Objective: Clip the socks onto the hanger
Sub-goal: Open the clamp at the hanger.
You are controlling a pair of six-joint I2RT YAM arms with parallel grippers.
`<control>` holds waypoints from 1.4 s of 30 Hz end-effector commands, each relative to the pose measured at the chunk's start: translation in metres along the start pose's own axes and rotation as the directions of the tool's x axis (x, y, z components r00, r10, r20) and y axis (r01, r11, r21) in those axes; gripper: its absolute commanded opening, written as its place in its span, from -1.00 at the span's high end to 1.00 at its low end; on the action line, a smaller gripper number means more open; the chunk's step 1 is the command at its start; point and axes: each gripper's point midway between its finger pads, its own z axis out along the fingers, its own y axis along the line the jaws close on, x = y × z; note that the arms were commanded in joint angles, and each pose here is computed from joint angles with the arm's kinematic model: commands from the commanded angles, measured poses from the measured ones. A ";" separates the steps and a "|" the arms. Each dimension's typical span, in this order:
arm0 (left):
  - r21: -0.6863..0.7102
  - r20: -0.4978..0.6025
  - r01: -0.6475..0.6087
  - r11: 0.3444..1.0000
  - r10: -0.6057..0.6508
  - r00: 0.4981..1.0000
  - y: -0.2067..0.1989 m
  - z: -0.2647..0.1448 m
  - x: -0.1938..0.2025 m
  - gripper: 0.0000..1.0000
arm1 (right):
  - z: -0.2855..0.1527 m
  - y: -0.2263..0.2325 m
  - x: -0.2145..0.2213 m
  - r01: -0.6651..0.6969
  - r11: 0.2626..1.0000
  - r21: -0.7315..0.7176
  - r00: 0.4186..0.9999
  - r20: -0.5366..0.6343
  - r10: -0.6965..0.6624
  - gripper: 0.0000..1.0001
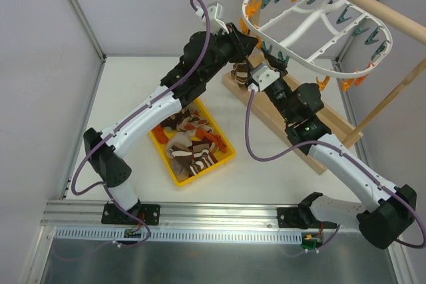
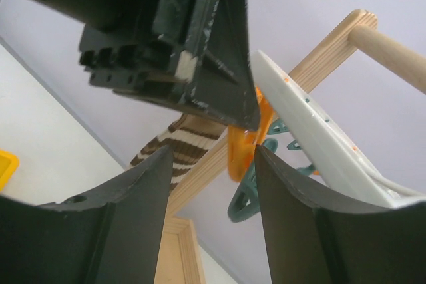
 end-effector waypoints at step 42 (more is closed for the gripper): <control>0.047 0.104 0.023 0.999 -0.028 0.994 -0.026 -0.026 -0.027 1.00 | 0.022 -0.056 -0.004 0.049 0.980 0.193 0.998 -0.038 -0.042 0.27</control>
